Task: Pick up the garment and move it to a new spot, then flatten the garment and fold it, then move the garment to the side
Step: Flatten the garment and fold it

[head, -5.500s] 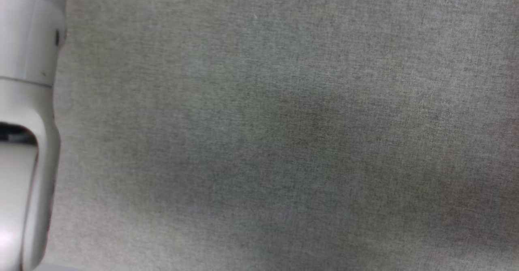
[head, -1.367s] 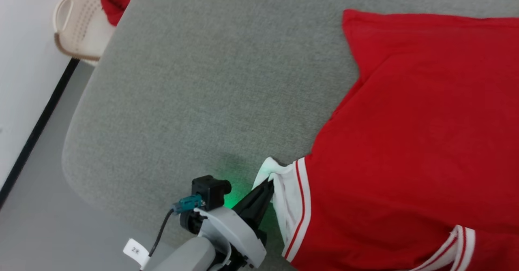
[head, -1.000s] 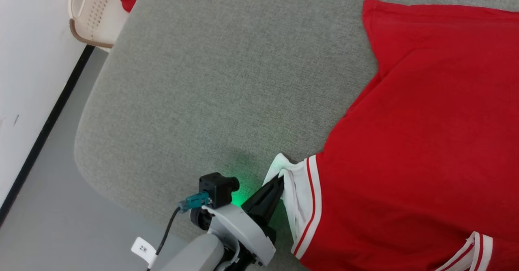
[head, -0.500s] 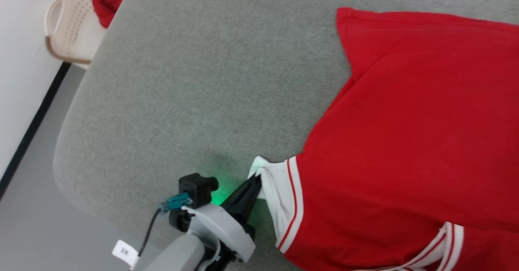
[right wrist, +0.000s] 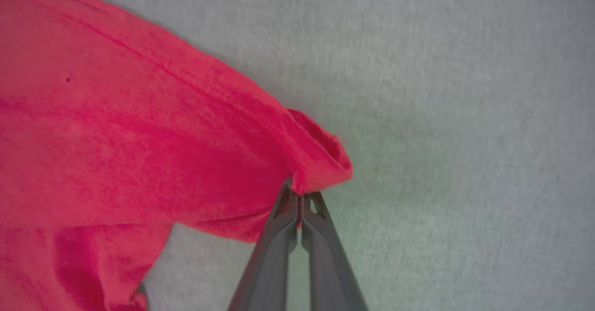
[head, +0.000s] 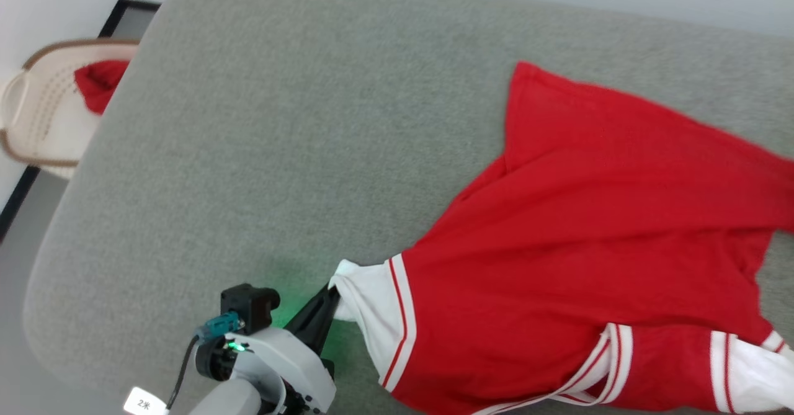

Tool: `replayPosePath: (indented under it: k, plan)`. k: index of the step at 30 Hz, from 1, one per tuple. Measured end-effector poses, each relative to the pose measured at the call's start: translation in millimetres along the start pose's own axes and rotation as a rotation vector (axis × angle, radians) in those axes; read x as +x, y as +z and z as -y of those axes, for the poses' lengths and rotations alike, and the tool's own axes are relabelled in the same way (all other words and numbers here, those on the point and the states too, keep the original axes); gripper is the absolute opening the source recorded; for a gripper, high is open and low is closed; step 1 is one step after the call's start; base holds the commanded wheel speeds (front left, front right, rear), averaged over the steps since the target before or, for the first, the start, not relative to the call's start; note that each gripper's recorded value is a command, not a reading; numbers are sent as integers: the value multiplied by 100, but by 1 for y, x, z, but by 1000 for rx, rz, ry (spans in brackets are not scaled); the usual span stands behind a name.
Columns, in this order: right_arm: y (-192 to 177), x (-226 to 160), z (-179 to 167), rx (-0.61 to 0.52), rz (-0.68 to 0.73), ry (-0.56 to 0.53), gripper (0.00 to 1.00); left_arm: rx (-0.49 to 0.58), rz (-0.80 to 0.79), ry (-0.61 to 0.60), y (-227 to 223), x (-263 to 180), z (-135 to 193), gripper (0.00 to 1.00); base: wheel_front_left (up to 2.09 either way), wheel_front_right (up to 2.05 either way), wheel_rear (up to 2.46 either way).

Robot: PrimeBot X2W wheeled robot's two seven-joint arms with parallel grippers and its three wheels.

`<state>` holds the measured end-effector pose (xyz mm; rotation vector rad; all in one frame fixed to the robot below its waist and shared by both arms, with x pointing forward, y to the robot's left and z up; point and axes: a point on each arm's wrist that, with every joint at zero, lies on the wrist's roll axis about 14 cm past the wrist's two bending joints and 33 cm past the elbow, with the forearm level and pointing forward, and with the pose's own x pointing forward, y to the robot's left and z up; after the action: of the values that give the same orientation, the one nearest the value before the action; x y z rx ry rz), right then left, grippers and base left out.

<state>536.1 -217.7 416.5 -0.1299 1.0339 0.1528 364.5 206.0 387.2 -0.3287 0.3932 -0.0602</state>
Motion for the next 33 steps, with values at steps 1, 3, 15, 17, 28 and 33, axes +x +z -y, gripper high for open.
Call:
replayPosePath:
  k: [1,3,15,17,28,33]
  plan:
    - [-10,-4,5,18,-4,-1,0,4,4,-10,2,0,3,0,0,0,0]
    - [-30,-12,13,43,-19,-9,0,10,4,-26,4,-1,8,0,0,0,0]
    - [-146,-46,38,264,-77,-38,0,41,6,-111,12,-4,36,0,0,0,0]
    - [-157,-48,36,284,-77,-39,0,42,9,-120,13,-4,39,0,0,0,0]
    - [-167,-60,15,277,-1,-11,100,51,8,-136,12,-12,44,0,0,0,0]
    - [-144,-80,2,178,124,18,100,53,17,-130,14,-16,43,0,0,0,0]
